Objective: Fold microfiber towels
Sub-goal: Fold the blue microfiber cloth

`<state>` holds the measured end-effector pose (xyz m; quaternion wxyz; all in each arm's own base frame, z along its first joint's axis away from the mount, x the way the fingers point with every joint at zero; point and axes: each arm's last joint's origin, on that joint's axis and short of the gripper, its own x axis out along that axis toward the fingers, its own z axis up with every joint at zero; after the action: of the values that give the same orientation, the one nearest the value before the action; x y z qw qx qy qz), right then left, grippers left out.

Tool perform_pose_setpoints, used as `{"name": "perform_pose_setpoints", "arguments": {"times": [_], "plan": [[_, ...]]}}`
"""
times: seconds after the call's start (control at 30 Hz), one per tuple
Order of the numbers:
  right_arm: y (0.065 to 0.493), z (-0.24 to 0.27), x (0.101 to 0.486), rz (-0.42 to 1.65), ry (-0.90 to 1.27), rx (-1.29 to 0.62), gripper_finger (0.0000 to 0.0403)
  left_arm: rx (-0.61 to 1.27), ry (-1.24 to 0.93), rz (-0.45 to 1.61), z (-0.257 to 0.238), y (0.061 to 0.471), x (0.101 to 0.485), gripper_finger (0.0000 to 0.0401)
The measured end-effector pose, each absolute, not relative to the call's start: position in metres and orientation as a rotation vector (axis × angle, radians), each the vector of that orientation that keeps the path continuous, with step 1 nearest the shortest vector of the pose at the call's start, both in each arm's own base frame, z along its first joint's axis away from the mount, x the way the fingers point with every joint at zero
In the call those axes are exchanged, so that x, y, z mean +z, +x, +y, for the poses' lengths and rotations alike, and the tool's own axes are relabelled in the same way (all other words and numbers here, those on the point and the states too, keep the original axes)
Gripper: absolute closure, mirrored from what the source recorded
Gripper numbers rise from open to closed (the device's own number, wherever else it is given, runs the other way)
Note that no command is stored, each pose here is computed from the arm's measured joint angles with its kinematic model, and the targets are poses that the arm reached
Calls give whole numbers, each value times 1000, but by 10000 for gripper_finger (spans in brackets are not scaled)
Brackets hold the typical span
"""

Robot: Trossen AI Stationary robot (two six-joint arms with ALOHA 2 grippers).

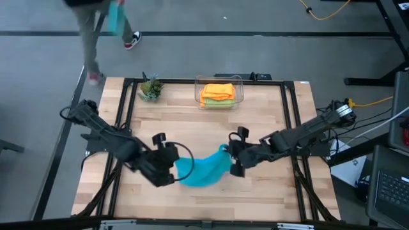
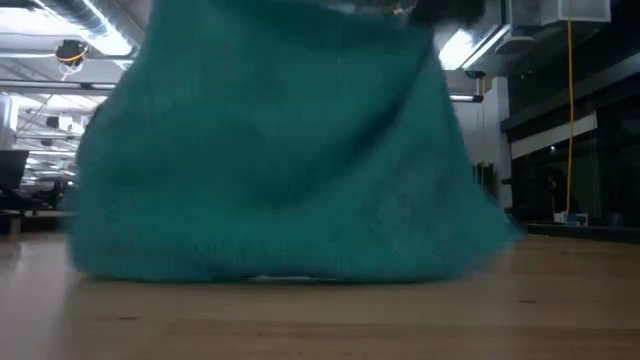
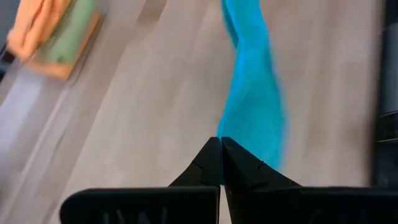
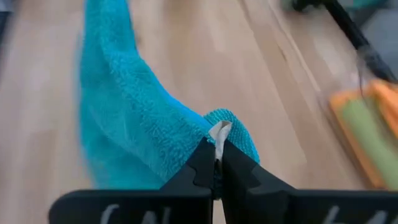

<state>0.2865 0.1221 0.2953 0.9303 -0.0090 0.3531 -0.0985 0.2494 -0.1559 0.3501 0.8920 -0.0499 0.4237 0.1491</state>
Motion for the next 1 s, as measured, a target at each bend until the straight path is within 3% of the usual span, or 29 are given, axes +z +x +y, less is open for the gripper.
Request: {"name": "perform_pose_setpoints", "arguments": {"times": [0.23, 0.43, 0.77, 1.0], "plan": [[294, 80, 227, 623, 50, -432, 396, 501, 2, 1067, -125, 269, 279, 401], [289, 41, 188, 572, 148, -488, 393, 650, 68, 1172, -88, 279, 236, 401], [282, 15, 172, 605, 164, -529, 274, 737, 81, 1171, -58, 285, 222, 365], [280, 16, 168, 666, 190, -488, 232, 731, 61, 1160, -65, 283, 222, 324]]}}
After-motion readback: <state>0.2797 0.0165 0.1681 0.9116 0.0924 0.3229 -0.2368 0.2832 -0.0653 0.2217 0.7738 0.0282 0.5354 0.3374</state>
